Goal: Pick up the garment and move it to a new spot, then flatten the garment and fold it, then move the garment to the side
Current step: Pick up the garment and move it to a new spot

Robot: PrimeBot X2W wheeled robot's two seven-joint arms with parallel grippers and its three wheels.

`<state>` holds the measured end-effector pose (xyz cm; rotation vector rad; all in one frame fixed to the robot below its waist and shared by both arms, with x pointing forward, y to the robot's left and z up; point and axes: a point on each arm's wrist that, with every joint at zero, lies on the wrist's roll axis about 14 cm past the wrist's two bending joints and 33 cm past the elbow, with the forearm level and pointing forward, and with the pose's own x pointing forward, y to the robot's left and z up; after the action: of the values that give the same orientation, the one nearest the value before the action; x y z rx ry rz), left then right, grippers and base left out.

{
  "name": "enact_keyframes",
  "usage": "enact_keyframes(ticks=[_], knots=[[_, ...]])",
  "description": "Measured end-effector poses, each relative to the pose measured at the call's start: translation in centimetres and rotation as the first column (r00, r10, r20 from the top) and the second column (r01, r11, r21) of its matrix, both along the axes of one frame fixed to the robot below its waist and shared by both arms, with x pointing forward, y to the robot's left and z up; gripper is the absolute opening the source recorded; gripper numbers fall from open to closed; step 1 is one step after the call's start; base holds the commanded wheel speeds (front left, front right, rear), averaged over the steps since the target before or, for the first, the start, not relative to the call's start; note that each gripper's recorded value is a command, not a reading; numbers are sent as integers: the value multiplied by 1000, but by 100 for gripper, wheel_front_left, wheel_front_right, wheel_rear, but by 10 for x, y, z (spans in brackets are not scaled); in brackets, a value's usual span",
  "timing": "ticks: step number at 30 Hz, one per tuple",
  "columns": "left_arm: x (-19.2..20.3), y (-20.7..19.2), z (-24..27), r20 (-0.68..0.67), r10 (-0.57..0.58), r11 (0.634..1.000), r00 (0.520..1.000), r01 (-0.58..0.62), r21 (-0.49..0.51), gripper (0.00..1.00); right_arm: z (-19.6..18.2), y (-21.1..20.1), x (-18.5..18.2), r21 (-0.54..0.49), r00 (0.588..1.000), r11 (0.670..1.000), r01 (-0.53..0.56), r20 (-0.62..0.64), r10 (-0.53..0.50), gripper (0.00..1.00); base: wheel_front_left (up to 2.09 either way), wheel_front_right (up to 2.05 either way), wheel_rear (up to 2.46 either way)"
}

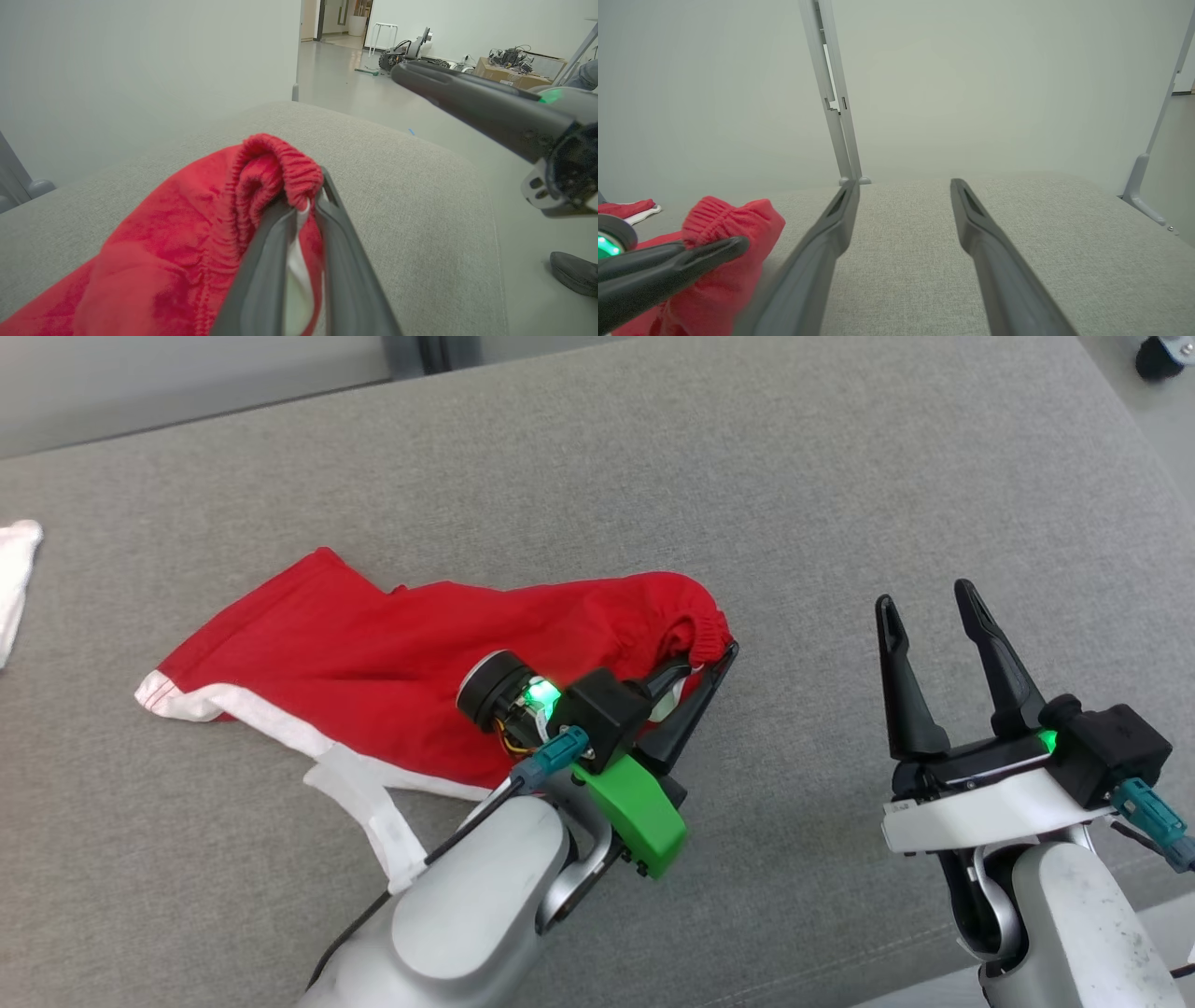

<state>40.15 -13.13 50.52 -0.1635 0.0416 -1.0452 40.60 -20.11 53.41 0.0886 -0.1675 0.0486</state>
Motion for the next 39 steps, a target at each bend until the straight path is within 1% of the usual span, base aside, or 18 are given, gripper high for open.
enact_keyframes(ticks=[4, 5, 6, 7, 12, 16, 18, 20, 22, 24, 27, 30, 31, 33, 36, 37, 39], knots=[[-7, -23, -25, -69, -73, 997, 995, 74, 7, 0, -18, -12, 4, -7, 998, 999, 40, -51, -40, 100, 0, 0, 0], [-8, -27, -32, -84, -87, 996, 993, 88, 11, 3, -23, -15, 4, -9, 997, 999, 48, -65, -48, 100, 0, 0, 0], [-8, -30, -37, -93, -99, 995, 991, 101, 17, 58, -28, -17, 5, -12, 996, 998, 54, -78, -54, 100, 0, 0, 0], [-9, -33, -40, -96, -109, 994, 989, 111, 14, 100, -31, -19, 6, -14, 995, 998, 59, -86, -60, 100, 0, 0, 0], [-13, -37, -42, -93, -123, 992, 988, 122, -14, 100, -41, -20, 10, -23, 992, 998, 59, -112, -61, 100, 0, 0, 0], [-10, -30, -29, -67, -85, 996, 994, 82, -40, 100, -43, -14, 13, -25, 993, 999, 37, -115, -40, 100, 0, 0, 0], [-4, -19, -26, -62, -31, 998, 998, 28, -48, 100, -43, -10, 14, -24, 993, 999, 21, -112, -24, 100, 0, 0, 0], [9, 5, -28, -66, 69, 997, 995, -72, -34, 100, -42, -4, 14, -20, 994, 1000, 2, -109, -5, 100, 0, 0, 0], [23, 32, -26, -64, 177, 984, 982, -179, -24, 100, -40, 3, 14, -16, 995, 1000, -18, -102, 16, 100, 0, 0, 0], [38, 64, -17, -45, 297, 954, 954, -299, -33, 100, -36, 10, 17, -13, 995, 999, -40, -87, 38, 100, 0, 0, 0], [53, 119, -12, -25, 468, 883, 883, -468, -22, 100, -32, 21, 18, -10, 994, 997, -74, -76, 73, 100, 0, 0, 0], [59, 178, -5, -5, 620, 784, 784, -620, -20, 100, -27, 33, 19, -5, 992, 994, -108, -60, 108, 100, 0, 0, 0], [59, 192, -3, 4, 651, 759, 759, -651, -19, 100, -26, 36, 18, -3, 991, 993, -117, -60, 117, 100, 0, 0, 0], [57, 226, 2, 15, 722, 692, 691, -722, -21, 100, -23, 42, 18, -2, 990, 991, -134, -54, 134, 100, 0, 0, 0], [48, 267, 6, 39, 793, 608, 607, -793, -18, 100, -18, 51, 17, 0, 987, 987, -158, -43, 158, 100, 0, 0, 0], [44, 279, 8, 43, 812, 584, 583, -812, -20, 100, -16, 54, 16, -1, 985, 986, -165, -40, 165, 100, 0, 0, 0], [37, 295, 11, 47, 833, 553, 551, -833, -23, 100, -11, 57, 14, -2, 984, 984, -176, -32, 176, 100, 0, 0, 0]])
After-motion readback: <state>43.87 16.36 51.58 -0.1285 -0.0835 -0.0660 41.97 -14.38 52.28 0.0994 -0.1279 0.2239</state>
